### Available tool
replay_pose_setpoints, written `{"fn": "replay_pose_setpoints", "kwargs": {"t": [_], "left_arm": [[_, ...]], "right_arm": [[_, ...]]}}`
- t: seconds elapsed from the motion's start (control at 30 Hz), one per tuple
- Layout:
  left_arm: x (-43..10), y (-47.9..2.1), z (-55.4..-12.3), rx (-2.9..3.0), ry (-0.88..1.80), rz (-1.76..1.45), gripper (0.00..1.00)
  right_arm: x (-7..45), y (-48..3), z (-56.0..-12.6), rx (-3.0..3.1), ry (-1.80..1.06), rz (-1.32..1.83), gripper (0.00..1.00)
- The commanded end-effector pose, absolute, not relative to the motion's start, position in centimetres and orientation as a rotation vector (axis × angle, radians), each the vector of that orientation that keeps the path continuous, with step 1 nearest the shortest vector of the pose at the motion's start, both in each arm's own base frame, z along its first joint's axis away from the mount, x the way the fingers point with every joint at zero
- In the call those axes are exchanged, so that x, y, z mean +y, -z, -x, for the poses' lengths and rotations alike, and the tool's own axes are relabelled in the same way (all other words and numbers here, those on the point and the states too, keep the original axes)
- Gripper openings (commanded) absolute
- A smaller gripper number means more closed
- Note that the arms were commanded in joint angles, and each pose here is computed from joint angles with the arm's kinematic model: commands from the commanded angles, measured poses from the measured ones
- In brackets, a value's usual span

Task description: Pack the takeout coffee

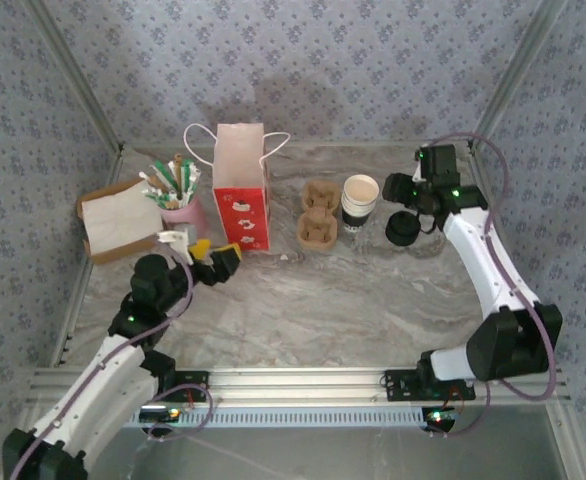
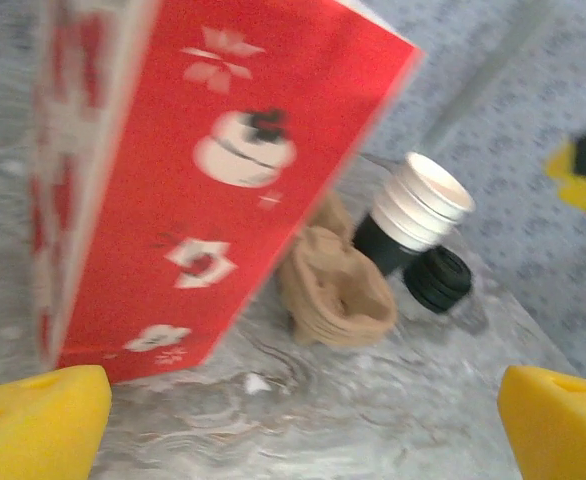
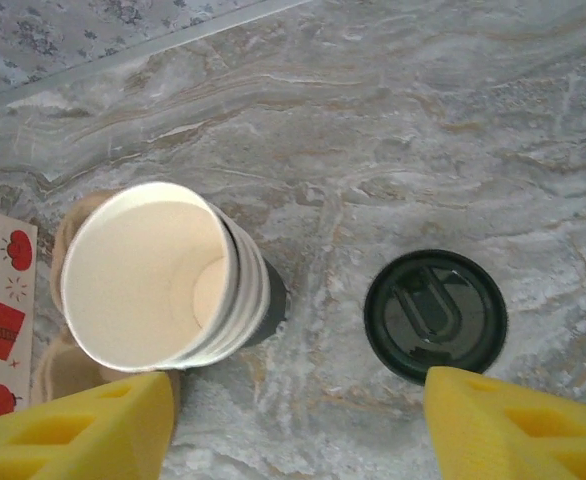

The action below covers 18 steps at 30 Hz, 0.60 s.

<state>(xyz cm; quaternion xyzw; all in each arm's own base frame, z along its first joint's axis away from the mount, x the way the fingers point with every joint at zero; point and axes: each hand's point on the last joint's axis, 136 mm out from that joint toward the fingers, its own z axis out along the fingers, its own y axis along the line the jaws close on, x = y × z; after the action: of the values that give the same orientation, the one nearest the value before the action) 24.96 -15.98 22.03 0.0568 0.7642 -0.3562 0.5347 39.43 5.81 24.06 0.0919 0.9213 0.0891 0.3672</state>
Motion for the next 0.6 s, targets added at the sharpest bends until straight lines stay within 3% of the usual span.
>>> {"fn": "replay_pose_setpoints", "kwargs": {"t": [0.0,0.27,0.57], "left_arm": [[-17.6,-24.2,-24.8,1.767,0.754,-0.263,0.99],[-23.6,-22.0,-23.9,1.873,0.722,-0.515,0.99],[-25.1,-20.8,-23.7,1.911,0.704,-0.577,1.00]], "right_arm": [[5.6,-23.7,-39.7,2.451,-0.113,-0.198,0.65],[7.6,-22.2,-42.5,2.543,-0.069,-0.119,0.54],[9.2,-20.0,-44.4,2.612,-0.037,-0.083,0.43]]}}
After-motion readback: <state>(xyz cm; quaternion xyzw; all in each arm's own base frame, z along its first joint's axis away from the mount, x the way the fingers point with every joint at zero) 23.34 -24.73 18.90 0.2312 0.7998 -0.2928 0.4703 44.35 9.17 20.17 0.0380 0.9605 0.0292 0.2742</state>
